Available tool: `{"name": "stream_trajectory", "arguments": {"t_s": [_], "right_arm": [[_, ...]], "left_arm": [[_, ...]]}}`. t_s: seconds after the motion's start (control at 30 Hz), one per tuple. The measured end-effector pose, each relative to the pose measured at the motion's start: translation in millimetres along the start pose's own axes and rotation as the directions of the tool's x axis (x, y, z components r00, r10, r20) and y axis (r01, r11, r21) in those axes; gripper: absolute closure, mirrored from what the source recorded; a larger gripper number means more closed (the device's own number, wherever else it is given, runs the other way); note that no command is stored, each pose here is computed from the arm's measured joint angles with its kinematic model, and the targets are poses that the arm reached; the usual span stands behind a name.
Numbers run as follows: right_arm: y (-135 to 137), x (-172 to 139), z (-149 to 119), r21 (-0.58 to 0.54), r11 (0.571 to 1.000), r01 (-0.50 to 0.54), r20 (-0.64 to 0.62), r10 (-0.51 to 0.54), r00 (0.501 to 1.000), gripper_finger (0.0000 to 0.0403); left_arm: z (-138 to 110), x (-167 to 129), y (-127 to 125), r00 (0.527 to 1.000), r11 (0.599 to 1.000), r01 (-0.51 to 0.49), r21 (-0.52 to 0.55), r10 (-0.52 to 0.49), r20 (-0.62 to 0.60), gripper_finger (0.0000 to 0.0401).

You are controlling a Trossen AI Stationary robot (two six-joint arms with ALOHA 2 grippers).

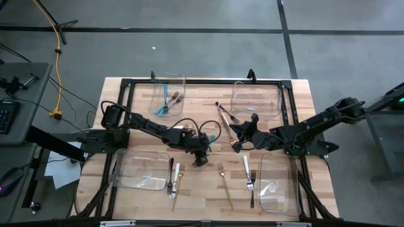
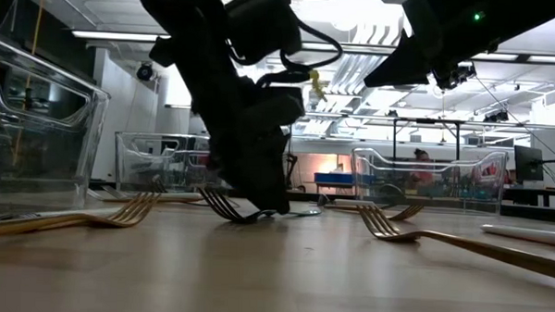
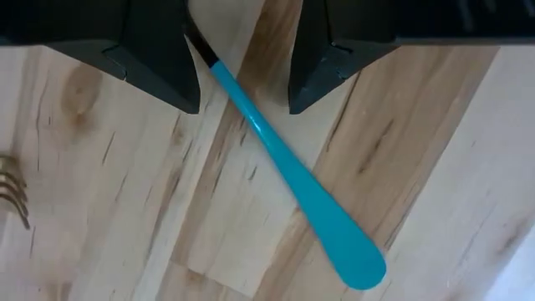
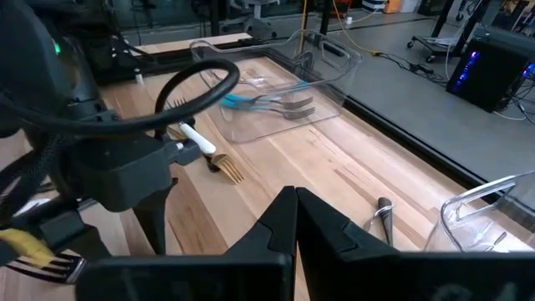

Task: Sort silverware by color (type)
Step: Put the blue fork into the top left transparent bin

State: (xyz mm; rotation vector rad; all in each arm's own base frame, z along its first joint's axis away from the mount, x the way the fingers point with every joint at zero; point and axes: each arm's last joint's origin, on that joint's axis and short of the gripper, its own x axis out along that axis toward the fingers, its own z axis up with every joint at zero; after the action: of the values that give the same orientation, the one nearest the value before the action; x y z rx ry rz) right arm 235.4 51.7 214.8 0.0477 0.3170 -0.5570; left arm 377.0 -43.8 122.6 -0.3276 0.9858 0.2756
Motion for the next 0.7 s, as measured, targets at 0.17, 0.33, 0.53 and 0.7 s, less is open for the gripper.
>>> {"name": "stream_trajectory", "arguments": {"t_s": [0.17, 0.33, 0.53, 0.7], "right_arm": [[0.0, 0.0, 0.1, -0.002, 1.0, 0.0, 0.001, 0.0, 1.0, 0.0402], [0.0, 0.0, 0.0, -0.003, 1.0, 0.0, 0.0, 0.0, 1.0, 0.0402], [0.0, 0.0, 0.1, -0.003, 1.0, 0.0, 0.0, 0.0, 1.0, 0.0402], [0.0, 0.1, 0.1, -0.002, 1.0, 0.0, 0.001, 0.0, 1.0, 0.0402]], "left_arm": [[1.6, 2.7, 2.7, 1.0, 0.999, 0.004, 0.039, -0.004, 0.0, 0.0222], [4.1, 2.6, 2.2, 1.0, 0.995, -0.002, 0.103, 0.002, -0.003, 0.0244], [3.8, 2.5, 3.7, 0.999, 0.986, -0.038, 0.164, 0.039, -0.007, 0.0333], [4.4, 2.5, 5.3, 0.999, 0.977, -0.048, 0.206, 0.05, -0.007, 0.0388]]}}
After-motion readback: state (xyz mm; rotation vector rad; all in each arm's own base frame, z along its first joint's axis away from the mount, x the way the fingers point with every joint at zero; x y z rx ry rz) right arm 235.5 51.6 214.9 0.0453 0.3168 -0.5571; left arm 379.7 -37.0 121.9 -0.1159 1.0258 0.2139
